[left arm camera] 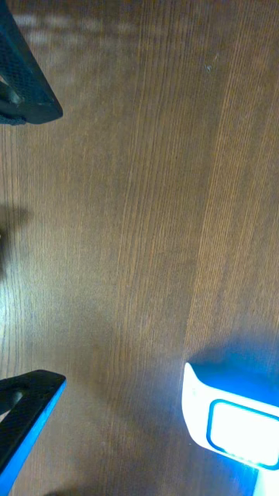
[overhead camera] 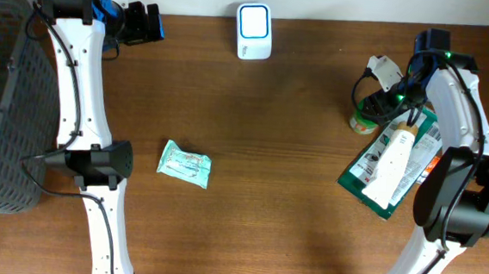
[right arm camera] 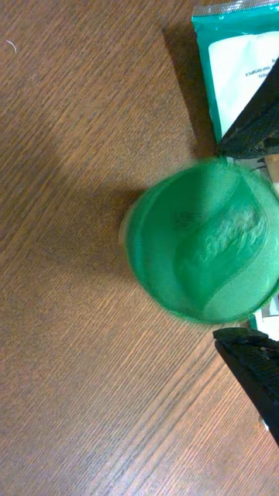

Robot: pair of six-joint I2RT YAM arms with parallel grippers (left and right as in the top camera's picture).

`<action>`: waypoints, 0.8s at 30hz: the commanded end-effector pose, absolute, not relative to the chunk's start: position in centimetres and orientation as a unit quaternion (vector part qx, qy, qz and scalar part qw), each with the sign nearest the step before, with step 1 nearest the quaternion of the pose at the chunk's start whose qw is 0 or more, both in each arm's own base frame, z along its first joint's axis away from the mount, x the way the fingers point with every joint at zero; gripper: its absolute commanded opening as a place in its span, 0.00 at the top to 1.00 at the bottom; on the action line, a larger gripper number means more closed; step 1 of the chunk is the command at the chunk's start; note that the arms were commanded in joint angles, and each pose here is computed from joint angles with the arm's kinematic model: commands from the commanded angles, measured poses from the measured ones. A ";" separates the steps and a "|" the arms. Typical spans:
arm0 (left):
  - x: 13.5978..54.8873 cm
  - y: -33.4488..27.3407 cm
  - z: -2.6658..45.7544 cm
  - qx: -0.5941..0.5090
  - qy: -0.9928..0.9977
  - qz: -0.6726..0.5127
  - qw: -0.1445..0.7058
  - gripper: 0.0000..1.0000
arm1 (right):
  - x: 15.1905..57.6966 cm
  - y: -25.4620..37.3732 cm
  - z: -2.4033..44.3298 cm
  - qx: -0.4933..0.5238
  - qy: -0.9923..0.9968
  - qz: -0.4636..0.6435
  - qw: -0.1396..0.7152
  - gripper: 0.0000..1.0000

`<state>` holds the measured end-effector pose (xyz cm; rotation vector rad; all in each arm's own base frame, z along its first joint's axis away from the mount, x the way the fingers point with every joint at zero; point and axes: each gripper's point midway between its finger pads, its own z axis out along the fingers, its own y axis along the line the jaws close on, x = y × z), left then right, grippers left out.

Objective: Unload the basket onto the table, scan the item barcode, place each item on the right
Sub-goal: 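Carry the jar right and set it beside the scanned items, then reach the right gripper to the mint tissue pack and grasp it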

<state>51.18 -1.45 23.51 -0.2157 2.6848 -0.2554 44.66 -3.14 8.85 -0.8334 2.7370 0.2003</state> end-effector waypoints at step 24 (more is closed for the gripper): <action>51.1 -1.2 24.3 -0.074 0.967 -0.088 0.227 0.01 | 42.8 21.2 22.6 -0.247 0.886 0.350 0.176 0.01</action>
